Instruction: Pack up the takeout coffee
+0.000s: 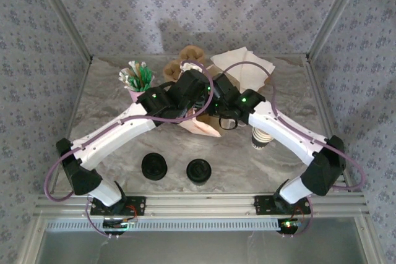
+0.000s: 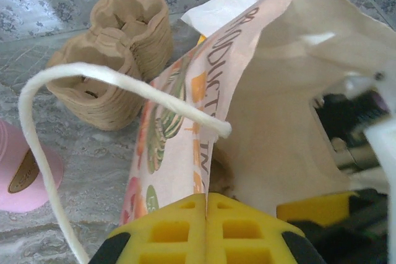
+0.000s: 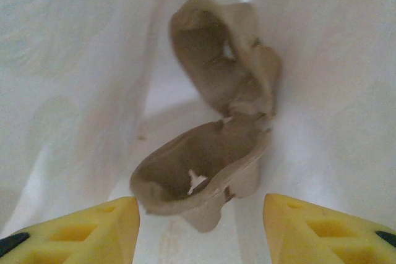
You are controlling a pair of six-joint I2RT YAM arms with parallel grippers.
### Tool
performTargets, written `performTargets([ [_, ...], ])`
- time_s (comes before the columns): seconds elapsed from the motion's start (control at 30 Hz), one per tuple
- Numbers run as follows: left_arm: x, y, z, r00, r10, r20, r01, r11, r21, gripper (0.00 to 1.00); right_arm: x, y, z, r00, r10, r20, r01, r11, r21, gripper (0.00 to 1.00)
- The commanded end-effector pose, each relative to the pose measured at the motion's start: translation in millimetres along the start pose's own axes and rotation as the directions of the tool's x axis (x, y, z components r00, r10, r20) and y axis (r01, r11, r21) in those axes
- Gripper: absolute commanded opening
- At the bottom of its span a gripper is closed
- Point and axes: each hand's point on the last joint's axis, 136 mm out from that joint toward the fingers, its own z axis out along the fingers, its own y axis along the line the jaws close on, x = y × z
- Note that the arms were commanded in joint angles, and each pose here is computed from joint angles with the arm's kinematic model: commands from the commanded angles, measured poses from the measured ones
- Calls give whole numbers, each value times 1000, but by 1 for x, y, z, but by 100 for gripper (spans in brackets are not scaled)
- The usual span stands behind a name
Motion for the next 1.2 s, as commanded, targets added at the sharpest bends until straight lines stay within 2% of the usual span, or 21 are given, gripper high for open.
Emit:
performTargets([
  [0.0,-12,-4,-11,999,-43,29,42,998,46,0,-8,-7,19,998,-57,26,56,997,54,57],
  [0.2,-10,-4,-11,998,-56,29,54,997,55,0,-6,1,43,994,-103,19,102,994,35,57],
  [0.37,-11,-2,-11,997,-63,32,61,997,53,0,2,8,46,991,-135,16,136,991,-10,59],
  [0.57,-10,7,-13,993,-104,56,103,994,29,0,11,-10,53,999,-29,-36,28,999,-16,65],
  [0.77,-11,20,-21,980,-127,150,128,992,1,0,20,-6,35,987,103,-124,-109,993,-45,66],
  [0.93,-10,13,-23,975,-104,196,103,995,16,0,34,-5,23,968,134,-211,-136,991,7,69],
  [1.07,-12,4,-28,969,-83,232,82,997,12,0,45,-11,28,958,152,-244,-143,988,54,76],
  [1.17,-11,2,-30,967,-86,241,87,996,7,0,52,-17,34,952,159,-261,-143,987,79,77],
])
